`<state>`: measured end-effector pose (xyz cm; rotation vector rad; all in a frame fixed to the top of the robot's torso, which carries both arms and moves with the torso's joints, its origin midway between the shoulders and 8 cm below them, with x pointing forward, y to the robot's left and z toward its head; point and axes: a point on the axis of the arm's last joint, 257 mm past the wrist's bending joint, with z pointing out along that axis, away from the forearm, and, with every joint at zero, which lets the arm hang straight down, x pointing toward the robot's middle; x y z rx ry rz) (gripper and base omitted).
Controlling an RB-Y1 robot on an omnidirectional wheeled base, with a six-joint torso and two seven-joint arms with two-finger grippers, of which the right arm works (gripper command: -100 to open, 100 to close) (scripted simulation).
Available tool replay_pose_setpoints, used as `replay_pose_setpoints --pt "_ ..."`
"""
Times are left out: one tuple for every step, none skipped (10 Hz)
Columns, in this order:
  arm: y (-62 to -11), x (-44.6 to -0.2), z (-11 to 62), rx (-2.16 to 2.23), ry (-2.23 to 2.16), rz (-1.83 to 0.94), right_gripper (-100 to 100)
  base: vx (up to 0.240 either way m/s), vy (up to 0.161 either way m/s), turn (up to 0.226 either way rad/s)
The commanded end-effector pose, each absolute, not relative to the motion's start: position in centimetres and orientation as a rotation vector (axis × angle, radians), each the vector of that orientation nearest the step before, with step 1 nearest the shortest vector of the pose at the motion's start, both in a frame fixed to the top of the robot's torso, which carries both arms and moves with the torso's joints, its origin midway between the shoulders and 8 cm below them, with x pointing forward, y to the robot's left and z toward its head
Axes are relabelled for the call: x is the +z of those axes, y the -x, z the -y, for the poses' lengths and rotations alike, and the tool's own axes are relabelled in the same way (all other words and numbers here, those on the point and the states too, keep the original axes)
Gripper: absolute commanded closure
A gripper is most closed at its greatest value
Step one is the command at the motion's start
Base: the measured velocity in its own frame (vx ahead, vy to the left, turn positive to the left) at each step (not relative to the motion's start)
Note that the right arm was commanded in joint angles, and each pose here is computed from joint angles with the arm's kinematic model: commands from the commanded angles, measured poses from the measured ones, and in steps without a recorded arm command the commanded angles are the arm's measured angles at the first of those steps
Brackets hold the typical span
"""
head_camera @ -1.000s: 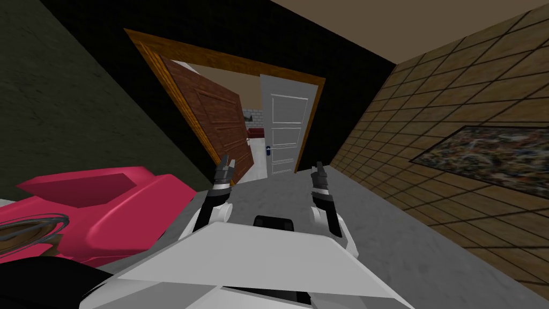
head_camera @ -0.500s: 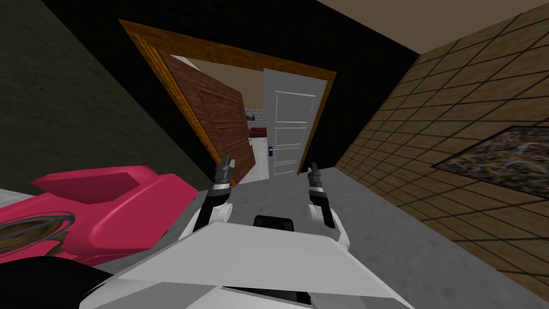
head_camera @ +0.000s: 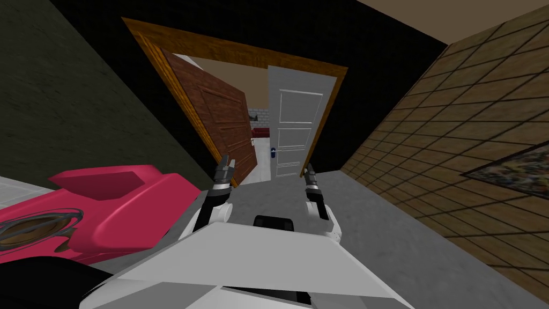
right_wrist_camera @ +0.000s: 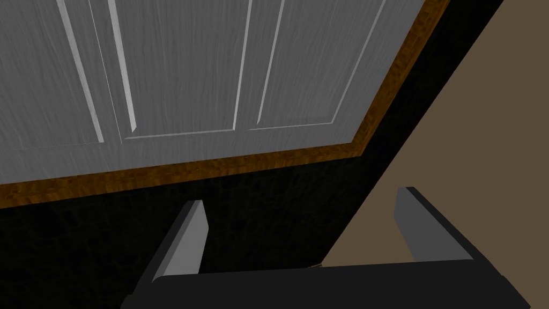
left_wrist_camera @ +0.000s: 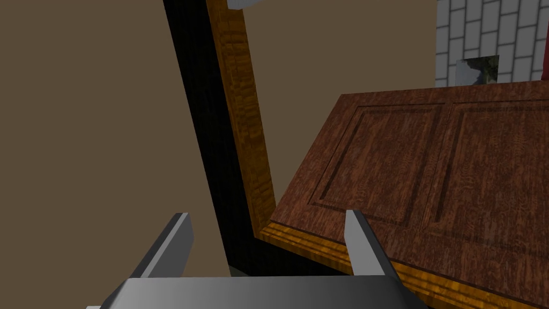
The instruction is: Push the door open
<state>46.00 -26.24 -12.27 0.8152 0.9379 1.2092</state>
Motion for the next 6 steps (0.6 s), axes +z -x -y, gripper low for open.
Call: replay_pose_setpoints --pt "-46.8 -13.6 25.9 1.214 -0.838 -0.962 -100 0.103 0.030 0.093" --pt "-47.4 -14.3 25.8 1.217 -0.851 -0.976 -100 0.105 0.025 0.078" --pt "-47.9 -15.1 25.6 1.219 -0.865 -0.990 -100 0.104 0.031 0.072" --pt "-48.5 -15.8 25.5 1.222 -0.879 -1.004 -100 0.097 0.043 0.096" --pt "-49.0 -16.6 25.3 1.224 -0.893 -1.017 -100 0.105 0.037 0.085" --pt "-49.5 -17.3 25.1 1.226 -0.907 -1.031 -100 0.096 0.034 0.076"
